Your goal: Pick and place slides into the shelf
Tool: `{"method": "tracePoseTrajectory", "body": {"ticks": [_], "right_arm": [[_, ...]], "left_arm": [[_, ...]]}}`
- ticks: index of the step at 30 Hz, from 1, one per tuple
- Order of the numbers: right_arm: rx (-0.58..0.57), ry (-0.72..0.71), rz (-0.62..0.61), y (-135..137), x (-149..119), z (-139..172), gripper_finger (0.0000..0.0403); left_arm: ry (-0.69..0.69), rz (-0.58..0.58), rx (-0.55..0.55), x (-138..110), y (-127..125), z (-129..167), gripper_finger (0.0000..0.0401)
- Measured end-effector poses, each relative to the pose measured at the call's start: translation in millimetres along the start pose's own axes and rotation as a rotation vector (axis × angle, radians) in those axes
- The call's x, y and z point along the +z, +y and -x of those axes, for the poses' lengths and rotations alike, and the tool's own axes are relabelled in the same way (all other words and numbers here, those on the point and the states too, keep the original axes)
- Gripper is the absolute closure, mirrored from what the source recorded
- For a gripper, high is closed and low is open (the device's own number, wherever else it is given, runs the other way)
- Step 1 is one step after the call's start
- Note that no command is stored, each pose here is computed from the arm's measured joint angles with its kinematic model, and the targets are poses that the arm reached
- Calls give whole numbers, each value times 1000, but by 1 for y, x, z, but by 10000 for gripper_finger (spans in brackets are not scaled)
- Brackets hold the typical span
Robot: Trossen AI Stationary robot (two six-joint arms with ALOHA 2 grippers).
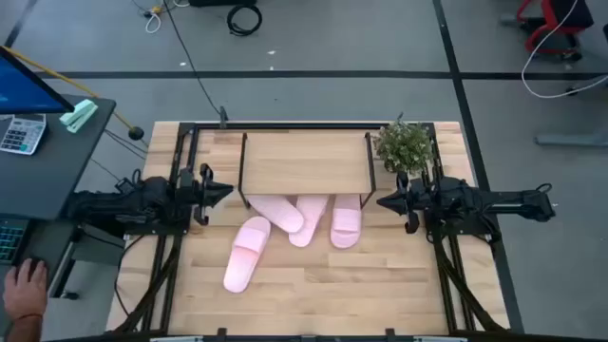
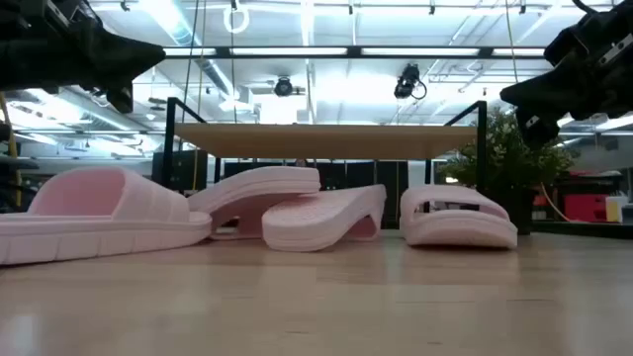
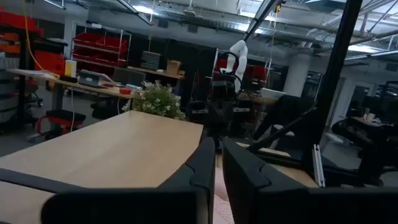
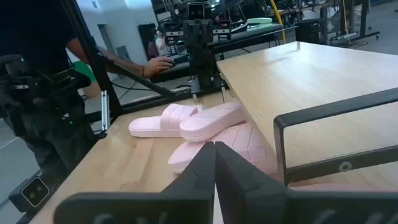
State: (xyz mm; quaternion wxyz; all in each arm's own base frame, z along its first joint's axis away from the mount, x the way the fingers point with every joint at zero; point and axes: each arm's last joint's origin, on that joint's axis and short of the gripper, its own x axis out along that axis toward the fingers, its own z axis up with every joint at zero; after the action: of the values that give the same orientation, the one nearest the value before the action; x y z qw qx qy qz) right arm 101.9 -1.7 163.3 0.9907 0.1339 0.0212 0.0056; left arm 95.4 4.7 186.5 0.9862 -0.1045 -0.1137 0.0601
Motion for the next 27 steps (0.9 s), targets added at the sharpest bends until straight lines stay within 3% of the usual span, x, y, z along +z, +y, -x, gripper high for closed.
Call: {"method": "tracePoseTrajectory", "body": {"ticks": [27], "right_arm": [[0,0,0,0,0,0,389]], "left_arm": [[0,0,0,0,0,0,364]]}}
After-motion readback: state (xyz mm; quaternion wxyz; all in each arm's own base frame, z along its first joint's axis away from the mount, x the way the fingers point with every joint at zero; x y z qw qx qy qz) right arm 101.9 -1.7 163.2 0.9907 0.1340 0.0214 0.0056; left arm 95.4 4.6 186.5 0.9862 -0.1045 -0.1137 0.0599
